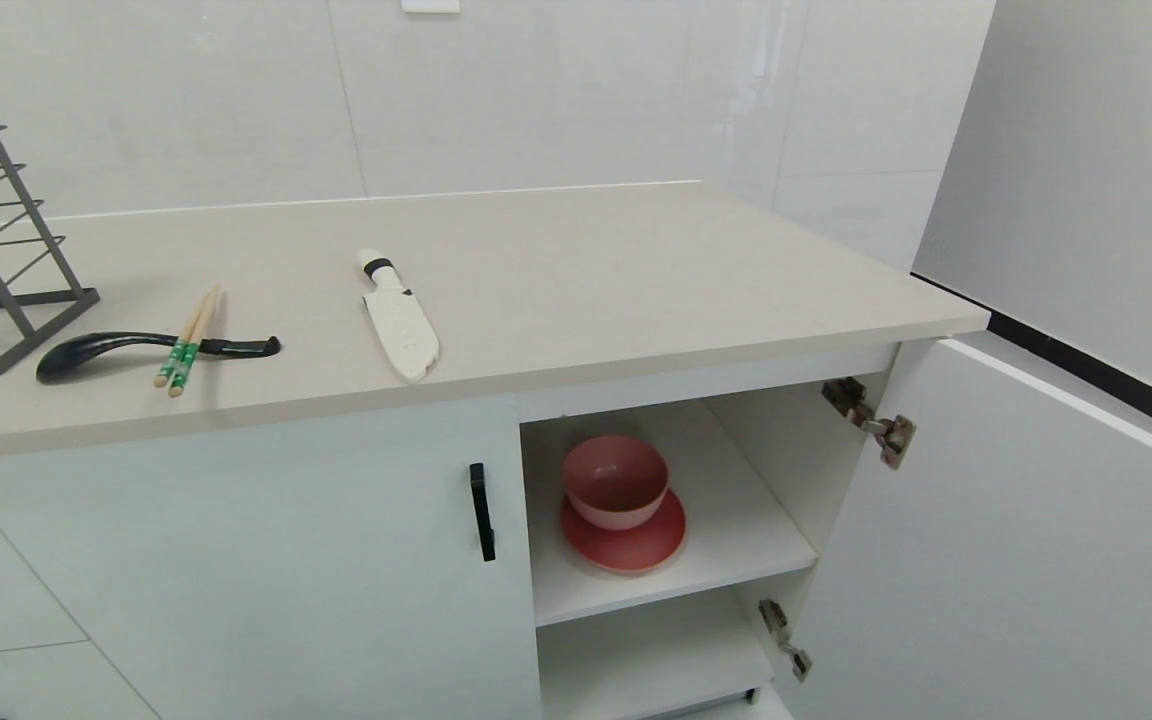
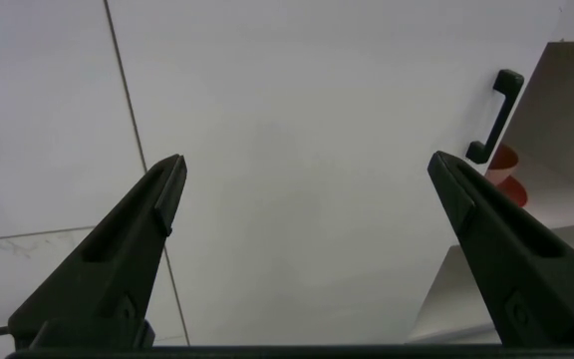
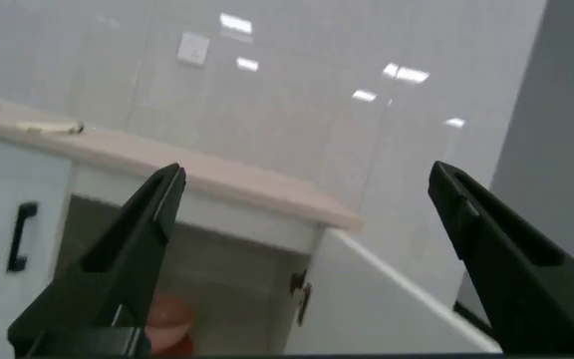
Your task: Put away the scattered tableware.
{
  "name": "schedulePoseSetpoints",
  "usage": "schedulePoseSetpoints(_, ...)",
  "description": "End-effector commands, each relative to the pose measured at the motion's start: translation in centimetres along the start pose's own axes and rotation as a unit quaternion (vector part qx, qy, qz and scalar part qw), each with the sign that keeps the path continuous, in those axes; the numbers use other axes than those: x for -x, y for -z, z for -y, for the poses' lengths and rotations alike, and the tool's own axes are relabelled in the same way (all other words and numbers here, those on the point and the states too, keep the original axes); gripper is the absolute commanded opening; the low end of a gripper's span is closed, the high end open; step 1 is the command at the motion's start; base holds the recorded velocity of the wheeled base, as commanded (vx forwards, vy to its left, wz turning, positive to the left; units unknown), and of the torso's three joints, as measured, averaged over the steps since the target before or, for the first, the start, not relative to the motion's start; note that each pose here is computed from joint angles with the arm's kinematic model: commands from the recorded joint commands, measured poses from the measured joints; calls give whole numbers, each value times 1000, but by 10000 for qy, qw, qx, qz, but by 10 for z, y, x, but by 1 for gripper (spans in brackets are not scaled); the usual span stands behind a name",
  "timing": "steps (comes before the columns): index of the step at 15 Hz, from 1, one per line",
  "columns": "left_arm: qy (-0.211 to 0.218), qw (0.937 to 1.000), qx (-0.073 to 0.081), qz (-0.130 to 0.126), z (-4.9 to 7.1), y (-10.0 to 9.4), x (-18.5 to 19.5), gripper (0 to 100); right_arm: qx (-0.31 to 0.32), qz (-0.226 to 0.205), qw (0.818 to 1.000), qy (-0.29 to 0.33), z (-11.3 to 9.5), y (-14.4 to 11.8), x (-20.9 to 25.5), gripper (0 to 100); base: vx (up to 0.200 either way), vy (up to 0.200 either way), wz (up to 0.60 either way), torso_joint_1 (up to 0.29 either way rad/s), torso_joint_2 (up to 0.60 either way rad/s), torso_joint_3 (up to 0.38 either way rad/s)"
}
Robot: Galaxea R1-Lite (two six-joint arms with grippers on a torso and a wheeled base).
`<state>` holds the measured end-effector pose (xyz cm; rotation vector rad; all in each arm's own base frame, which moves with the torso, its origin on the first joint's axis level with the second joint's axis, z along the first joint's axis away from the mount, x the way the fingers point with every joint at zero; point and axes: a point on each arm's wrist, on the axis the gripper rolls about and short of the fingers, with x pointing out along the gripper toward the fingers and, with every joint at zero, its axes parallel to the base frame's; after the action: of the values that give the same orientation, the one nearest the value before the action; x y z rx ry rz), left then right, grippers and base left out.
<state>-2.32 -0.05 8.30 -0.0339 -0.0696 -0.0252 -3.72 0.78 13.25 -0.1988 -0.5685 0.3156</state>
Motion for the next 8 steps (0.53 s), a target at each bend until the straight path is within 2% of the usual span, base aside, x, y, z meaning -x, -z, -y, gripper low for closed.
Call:
schedulePoseSetpoints(1, 2, 10000, -27, -13, 0, 0, 0, 100, 39, 85, 10000, -34, -1, 0, 4, 100, 0, 0, 0, 0, 0, 0)
schedulePoseSetpoints(3, -6, 10000, -50, -35, 0, 1, 0, 100, 11, -239, 9997, -47, -2, 7, 4, 100, 0, 0, 0, 0, 0, 0)
schedulePoseSetpoints(4, 8, 10000, 42, -44, 0, 1, 0, 100, 58, -356, 9993, 14, -2, 9, 4, 100, 0, 0, 0, 0, 0, 0)
schedulePoseSetpoints(5, 39, 9999, 157, -45, 0, 0, 0, 100, 90, -685, 9975, 150, -2, 16, 5, 100, 0, 0, 0, 0, 0, 0)
schedulePoseSetpoints(6, 39, 9999, 157, -38, 0, 0, 0, 100, 153, -1092, 9935, 298, -3, 24, 6, 100, 0, 0, 0, 0, 0, 0)
schedulePoseSetpoints(7, 24, 9999, 119, -37, 0, 1, 0, 100, 205, -1655, 9855, 313, -4, 35, 9, 100, 0, 0, 0, 0, 0, 0)
schedulePoseSetpoints(8, 16, 9999, 134, -36, 0, 1, 0, 100, 331, -2046, 9781, 196, -6, 42, 12, 100, 0, 0, 0, 0, 0, 0)
